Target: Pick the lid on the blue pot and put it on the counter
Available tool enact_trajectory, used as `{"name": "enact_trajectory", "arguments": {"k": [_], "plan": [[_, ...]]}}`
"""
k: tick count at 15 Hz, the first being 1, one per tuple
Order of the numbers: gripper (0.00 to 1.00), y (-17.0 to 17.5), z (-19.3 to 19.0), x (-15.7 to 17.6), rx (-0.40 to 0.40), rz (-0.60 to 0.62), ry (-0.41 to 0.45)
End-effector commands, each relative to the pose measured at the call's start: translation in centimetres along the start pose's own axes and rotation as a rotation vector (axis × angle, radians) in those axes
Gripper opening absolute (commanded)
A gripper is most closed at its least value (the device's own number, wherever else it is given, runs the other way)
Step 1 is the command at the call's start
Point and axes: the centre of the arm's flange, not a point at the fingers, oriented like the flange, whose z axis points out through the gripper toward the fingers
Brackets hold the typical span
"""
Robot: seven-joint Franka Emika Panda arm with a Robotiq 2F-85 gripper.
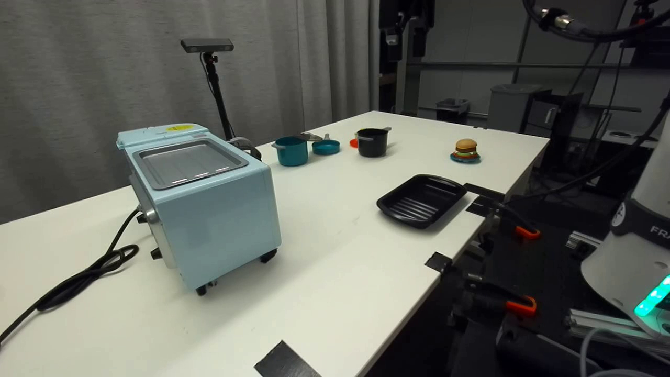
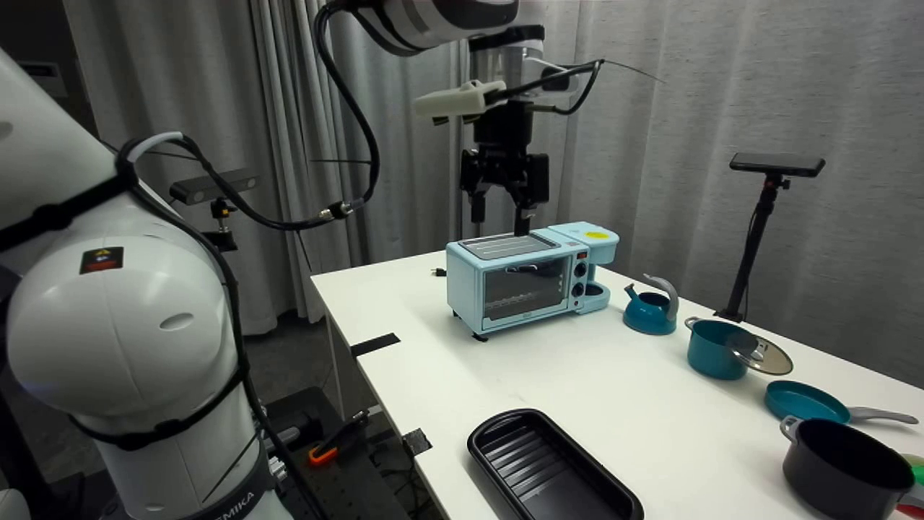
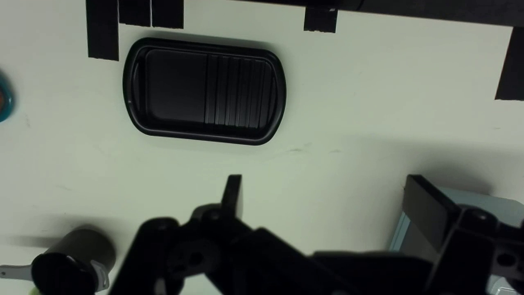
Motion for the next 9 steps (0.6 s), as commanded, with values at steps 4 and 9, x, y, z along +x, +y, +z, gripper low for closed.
{"name": "enact_trajectory", "arguments": {"k": [4, 9], "plan": [[1.0, 1.1, -1.1, 7.0, 0.002, 0.055, -0.005], [1.0, 3.3, -1.7, 12.1, 0.006, 0.09, 0.029]]}}
